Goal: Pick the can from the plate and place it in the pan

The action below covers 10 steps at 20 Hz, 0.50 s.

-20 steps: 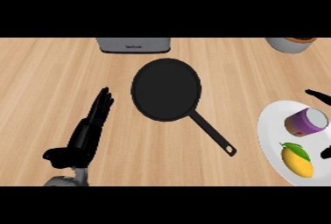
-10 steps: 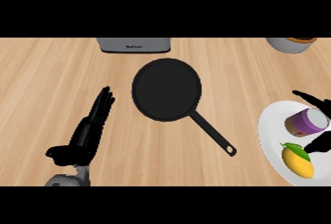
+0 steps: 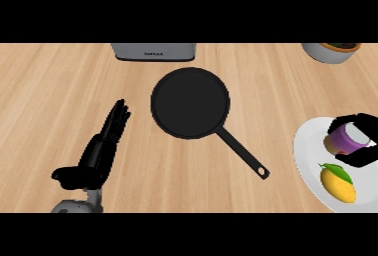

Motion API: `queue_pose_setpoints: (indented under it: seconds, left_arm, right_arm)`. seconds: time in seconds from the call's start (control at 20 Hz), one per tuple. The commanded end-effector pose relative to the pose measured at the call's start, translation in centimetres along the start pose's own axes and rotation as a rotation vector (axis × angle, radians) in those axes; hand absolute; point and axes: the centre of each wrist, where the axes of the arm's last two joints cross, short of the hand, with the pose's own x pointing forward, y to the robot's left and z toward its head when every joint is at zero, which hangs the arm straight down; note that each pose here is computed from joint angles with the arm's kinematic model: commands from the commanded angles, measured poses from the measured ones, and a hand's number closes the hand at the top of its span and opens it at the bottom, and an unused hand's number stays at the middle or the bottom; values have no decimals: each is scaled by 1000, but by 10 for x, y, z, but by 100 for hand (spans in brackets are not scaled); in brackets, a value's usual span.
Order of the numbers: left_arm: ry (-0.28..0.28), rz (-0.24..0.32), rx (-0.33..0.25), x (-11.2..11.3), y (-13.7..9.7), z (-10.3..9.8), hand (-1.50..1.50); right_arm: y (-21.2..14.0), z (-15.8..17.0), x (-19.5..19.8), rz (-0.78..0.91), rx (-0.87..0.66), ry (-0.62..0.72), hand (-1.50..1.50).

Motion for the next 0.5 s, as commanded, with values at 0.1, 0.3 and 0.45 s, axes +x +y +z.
queue_pose_setpoints:
  seconds: [0.1, 0.3, 0.45]
  left_arm:
    - [-4, 13, -8, -8, -5, 3, 0]
    - [1, -7, 8, 8, 8, -1, 0]
    - [12, -6, 24, 7, 8, 6, 0]
  right_arm:
    - [27, -12, 9, 51, 13, -16, 150]
    - [7, -2, -3, 48, -112, -16, 150]
    - [35, -23, 63, 70, -157, -125, 150]
